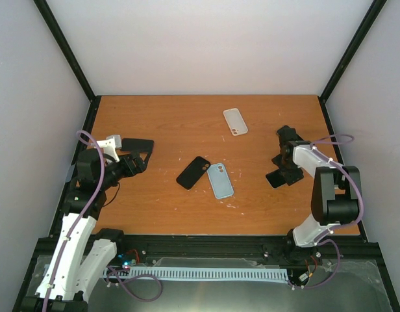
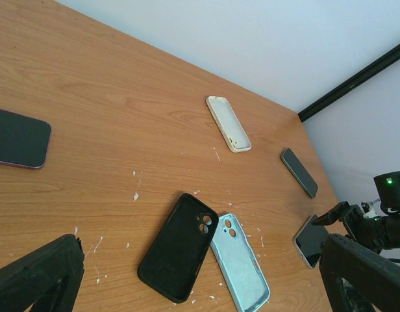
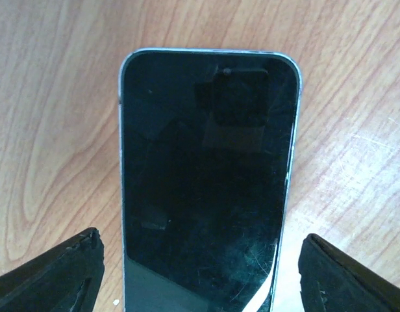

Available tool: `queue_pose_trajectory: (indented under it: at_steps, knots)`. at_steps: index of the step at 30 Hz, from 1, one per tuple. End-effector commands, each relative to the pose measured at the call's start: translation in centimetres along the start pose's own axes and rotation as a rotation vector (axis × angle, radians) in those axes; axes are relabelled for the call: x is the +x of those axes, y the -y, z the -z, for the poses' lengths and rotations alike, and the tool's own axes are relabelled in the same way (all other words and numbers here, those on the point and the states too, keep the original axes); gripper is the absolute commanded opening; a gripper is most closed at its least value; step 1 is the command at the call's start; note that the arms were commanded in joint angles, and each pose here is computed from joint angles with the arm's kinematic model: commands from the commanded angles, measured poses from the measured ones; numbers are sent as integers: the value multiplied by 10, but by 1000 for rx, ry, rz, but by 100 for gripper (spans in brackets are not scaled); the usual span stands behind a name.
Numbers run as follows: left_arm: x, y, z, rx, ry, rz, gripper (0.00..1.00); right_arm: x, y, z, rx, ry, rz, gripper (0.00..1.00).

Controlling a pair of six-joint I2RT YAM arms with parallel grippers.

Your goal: Put the phone into the phone case

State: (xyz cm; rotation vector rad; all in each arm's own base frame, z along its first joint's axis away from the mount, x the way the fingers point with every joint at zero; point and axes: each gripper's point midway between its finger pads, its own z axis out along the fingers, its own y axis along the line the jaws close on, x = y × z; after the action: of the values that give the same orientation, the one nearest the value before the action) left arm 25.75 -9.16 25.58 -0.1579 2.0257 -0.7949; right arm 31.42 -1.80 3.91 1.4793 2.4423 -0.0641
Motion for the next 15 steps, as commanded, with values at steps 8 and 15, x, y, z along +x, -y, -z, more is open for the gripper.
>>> queue_pose_trajectory:
  at_steps: [8,15]
  knots:
    - [-9,7,4,20,30,-37,100,-6,1,-9,58,-10,-48,88]
    - [-9,6,4,18,28,-34,99,-2,4,-18,92,-33,-55,87]
